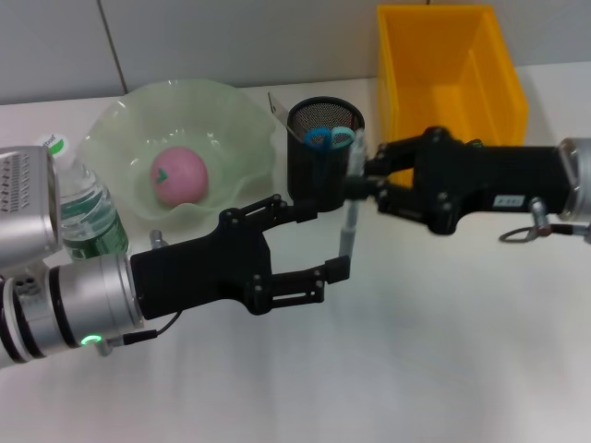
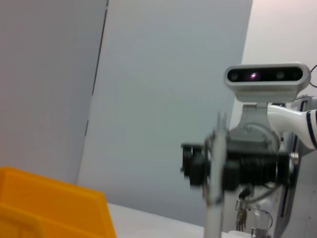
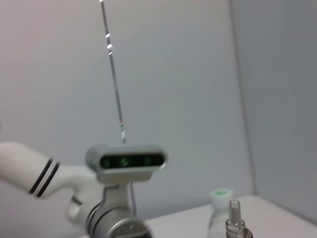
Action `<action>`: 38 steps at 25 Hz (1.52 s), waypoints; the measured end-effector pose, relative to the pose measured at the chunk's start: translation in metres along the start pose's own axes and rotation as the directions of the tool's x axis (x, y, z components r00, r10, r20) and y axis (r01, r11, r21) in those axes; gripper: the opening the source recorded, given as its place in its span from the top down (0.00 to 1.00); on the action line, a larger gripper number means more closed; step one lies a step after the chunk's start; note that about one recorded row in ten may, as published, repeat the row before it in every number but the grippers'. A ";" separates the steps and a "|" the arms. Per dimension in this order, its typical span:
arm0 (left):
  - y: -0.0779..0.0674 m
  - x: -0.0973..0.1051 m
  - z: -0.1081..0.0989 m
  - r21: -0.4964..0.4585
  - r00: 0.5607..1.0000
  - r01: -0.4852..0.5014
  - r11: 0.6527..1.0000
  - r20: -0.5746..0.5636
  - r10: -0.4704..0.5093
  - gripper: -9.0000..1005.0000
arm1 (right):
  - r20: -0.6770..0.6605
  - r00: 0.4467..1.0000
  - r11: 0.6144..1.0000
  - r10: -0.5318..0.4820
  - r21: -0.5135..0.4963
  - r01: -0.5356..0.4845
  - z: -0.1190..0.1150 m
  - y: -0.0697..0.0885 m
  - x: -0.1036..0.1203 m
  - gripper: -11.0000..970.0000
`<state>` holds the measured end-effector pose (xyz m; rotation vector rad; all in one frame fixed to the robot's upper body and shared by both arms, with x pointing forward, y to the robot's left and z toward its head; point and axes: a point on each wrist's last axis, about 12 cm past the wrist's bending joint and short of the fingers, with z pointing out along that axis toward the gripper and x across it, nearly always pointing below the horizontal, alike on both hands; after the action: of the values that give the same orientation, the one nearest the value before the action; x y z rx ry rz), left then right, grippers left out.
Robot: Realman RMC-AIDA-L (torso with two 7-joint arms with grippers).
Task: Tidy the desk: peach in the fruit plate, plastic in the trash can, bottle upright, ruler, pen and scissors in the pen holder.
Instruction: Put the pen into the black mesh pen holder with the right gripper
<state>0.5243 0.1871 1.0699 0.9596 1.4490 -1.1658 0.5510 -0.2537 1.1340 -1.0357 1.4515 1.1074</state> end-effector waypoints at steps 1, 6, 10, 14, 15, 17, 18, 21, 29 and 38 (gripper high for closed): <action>0.000 0.000 0.000 0.000 1.000 0.000 1.000 0.000 0.000 0.16 | 0.017 1.000 1.000 -0.004 0.018 0.004 -0.004 -0.001 -0.002 0.81; 0.000 0.009 -0.006 -0.039 0.999 0.016 0.999 -0.029 -0.017 0.14 | 0.124 0.992 0.988 -0.030 0.156 0.011 -0.030 -0.013 -0.014 0.81; -0.002 0.019 -0.010 -0.073 0.997 0.020 0.997 -0.067 -0.025 0.14 | 0.172 0.984 0.954 -0.053 0.300 -0.001 -0.041 -0.030 -0.024 0.81; -0.003 0.028 -0.016 -0.110 0.996 0.012 0.994 -0.089 -0.022 0.14 | 0.179 0.982 0.920 -0.062 0.391 -0.013 -0.034 -0.047 -0.031 0.81; -0.004 0.031 -0.017 -0.120 0.996 0.010 0.993 -0.092 -0.021 0.14 | 0.178 0.982 0.912 -0.061 0.410 -0.018 -0.030 -0.052 -0.032 0.81; -0.006 0.034 -0.020 -0.133 0.996 0.009 0.991 -0.092 -0.022 0.14 | 0.172 0.983 0.900 -0.060 0.436 -0.022 -0.022 -0.059 -0.034 0.81; -0.007 0.035 -0.022 -0.141 0.996 0.009 0.990 -0.090 -0.022 0.14 | 0.169 0.984 0.896 -0.058 0.444 -0.023 -0.018 -0.062 -0.035 0.81; -0.008 0.038 -0.025 -0.152 0.996 0.013 0.988 -0.090 -0.027 0.14 | 0.129 0.990 0.893 -0.051 0.450 -0.013 -0.001 -0.069 -0.037 0.81; -0.008 0.039 -0.028 -0.158 0.995 0.015 0.987 -0.091 -0.030 0.14 | -0.005 1.000 0.896 -0.007 0.444 0.009 0.035 -0.077 -0.026 0.81; -0.008 0.037 -0.029 -0.154 0.996 0.011 0.988 -0.088 -0.025 0.14 | -0.030 1.000 0.883 0.003 0.470 0.011 0.045 -0.081 -0.019 0.81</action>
<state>0.5036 0.2131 1.0356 0.9032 1.5975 -1.0187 0.6411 -0.2260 1.1394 -0.7077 1.6344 0.6811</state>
